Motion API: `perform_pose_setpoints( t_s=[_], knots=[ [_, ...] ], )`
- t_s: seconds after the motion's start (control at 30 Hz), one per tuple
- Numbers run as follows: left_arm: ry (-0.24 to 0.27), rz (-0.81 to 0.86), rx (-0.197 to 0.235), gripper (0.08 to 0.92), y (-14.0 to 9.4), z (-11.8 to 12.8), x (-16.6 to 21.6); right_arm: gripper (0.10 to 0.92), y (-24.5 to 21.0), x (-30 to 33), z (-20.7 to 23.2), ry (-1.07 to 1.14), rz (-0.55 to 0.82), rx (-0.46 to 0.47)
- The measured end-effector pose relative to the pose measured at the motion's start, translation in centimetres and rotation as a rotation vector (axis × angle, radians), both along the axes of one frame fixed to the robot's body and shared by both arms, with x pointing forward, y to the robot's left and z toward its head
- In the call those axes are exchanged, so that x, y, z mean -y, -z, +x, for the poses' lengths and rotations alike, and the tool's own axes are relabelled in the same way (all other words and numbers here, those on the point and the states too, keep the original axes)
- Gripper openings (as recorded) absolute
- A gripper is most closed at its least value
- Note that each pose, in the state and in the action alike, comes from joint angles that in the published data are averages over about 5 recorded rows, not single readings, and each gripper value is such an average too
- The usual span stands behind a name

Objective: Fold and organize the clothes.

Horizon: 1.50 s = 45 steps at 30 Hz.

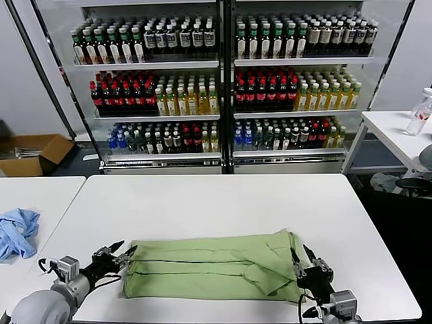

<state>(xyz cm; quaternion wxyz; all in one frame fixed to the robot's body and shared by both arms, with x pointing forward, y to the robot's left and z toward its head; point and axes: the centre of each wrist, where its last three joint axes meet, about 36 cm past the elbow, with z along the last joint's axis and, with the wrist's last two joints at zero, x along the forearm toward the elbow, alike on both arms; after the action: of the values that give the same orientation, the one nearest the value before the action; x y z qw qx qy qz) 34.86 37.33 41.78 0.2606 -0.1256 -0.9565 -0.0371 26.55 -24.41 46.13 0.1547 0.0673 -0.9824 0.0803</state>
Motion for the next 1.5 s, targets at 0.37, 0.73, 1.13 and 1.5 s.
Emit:
perform_pose_setpoints(
  t_s=[0.37, 0.73, 1.13, 1.5],
  knots=[
    [-0.177, -0.027, -0.012, 0.815, 1.3, -2.8, 5.0, 0.811, -1.1, -0.5, 0.1, -0.018, 0.003, 0.034],
    [-0.305, -0.127, -0.056, 0.646, 2.4, -3.4, 7.5, 0.823, -1.0, -0.7, 0.4, -0.024, -0.001, 0.045],
    [-0.35, -0.18, -0.068, 0.299, 2.7, -3.6, 9.0, 0.823, -1.0, -1.0, 0.4, -0.024, -0.001, 0.062],
    [-0.352, -0.072, 0.03, 0.105, 0.7, -2.7, 8.0, 0.822, -1.3, -1.0, 0.7, -0.016, -0.013, 0.08]
  ],
)
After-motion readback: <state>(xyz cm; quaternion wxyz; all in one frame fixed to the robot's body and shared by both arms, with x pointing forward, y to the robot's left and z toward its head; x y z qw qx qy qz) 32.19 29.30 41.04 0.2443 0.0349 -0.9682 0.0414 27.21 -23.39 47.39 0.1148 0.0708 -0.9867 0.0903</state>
